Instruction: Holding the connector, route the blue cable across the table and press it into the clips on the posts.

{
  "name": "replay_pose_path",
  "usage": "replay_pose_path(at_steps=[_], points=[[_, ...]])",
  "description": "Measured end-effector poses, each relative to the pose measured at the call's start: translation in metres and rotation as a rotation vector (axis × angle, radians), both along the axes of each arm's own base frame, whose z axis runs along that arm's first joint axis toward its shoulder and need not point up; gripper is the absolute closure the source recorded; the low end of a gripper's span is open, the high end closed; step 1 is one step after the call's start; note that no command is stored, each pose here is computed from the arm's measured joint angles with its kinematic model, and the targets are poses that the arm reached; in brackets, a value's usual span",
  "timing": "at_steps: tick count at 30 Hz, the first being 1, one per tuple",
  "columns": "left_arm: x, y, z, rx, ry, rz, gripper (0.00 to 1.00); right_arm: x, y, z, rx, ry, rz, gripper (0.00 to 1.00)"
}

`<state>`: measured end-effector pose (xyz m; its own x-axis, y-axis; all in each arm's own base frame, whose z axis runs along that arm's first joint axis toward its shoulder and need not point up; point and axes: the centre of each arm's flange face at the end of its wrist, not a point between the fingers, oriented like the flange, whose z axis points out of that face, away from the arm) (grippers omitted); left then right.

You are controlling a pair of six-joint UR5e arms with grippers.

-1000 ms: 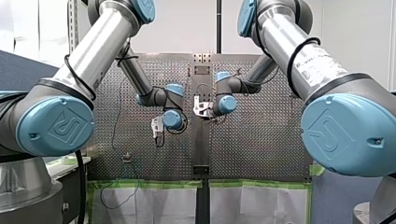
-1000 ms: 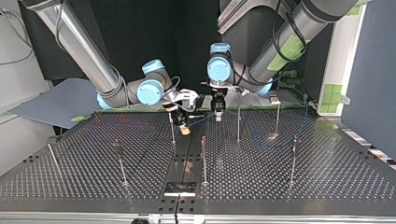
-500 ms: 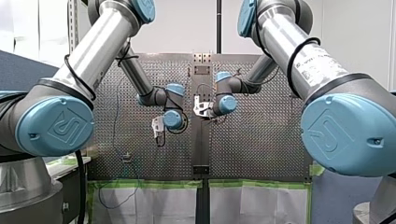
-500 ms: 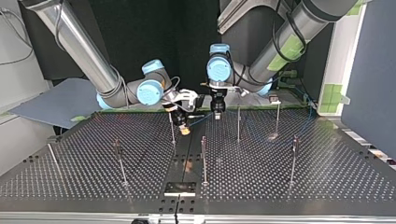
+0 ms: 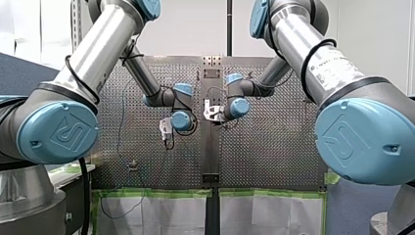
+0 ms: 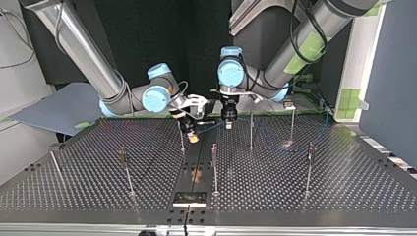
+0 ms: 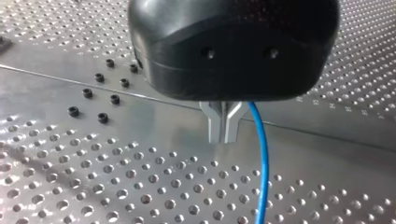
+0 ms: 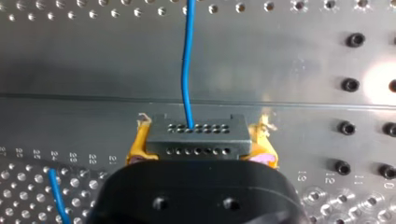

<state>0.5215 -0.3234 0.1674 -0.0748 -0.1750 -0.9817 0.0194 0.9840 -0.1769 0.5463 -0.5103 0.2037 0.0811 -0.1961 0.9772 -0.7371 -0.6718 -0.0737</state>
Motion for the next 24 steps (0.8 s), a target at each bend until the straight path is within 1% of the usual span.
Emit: replay_pose_path(at_steps=[1, 2, 4, 5, 6, 8, 9, 11, 12, 13, 20, 24], points=[[-0.0001, 0.0001, 0.0002, -0.001, 0.001, 0.0, 0.74, -0.0003, -0.0003, 0.0001, 0.0, 0.0, -0.001, 1.0], [-0.0004, 0.0001, 0.0001, -0.002, 0.003, 0.0, 0.65, -0.0006, -0.0005, 0.0004, 0.0, 0.0, -0.001, 1.0], [-0.0007, 0.0006, -0.0001, -0.004, 0.006, 0.003, 0.65, -0.0009, -0.0008, 0.0011, 0.0, -0.001, -0.002, 1.0], [-0.0008, 0.0009, -0.0002, -0.004, 0.007, 0.007, 0.68, -0.001, -0.0009, 0.0014, 0.0, -0.002, -0.002, 1.0], [-0.0009, 0.0013, -0.0003, -0.004, 0.007, 0.011, 0.68, -0.001, -0.0009, 0.0014, 0.0, -0.001, -0.002, 1.0], [-0.0013, 0.0023, -0.0002, -0.004, 0.007, 0.025, 0.76, -0.001, -0.0011, 0.0019, -0.001, -0.002, -0.002, 1.0], [-0.0013, 0.0029, -0.0001, -0.003, 0.007, 0.031, 0.76, -0.001, -0.0011, 0.0023, -0.001, -0.003, -0.002, 1.0], [-0.0017, 0.0037, 0.0, -0.002, 0.007, 0.043, 0.92, -0.0011, -0.0011, 0.0023, -0.001, -0.003, -0.003, 1.0], [-0.0018, 0.004, 0.0001, -0.001, 0.007, 0.047, 0.92, -0.0012, -0.0011, 0.0023, -0.001, -0.003, -0.003, 1.0], [-0.002, 0.004, 0.0001, 0.0, 0.007, 0.05, 1.0, -0.0012, -0.0011, 0.0023, -0.001, -0.003, -0.003, 1.0], [-0.003, 0.0017, 0.0006, 0.001, 0.002, 0.048, 1.0, -0.0013, -0.001, 0.0027, -0.001, -0.003, -0.003, 1.0], [-0.0039, 0.0007, 0.0022, 0.002, 0.0, 0.047, 1.0, -0.0022, -0.0018, 0.0071, -0.006, -0.006, -0.004, 1.0]])
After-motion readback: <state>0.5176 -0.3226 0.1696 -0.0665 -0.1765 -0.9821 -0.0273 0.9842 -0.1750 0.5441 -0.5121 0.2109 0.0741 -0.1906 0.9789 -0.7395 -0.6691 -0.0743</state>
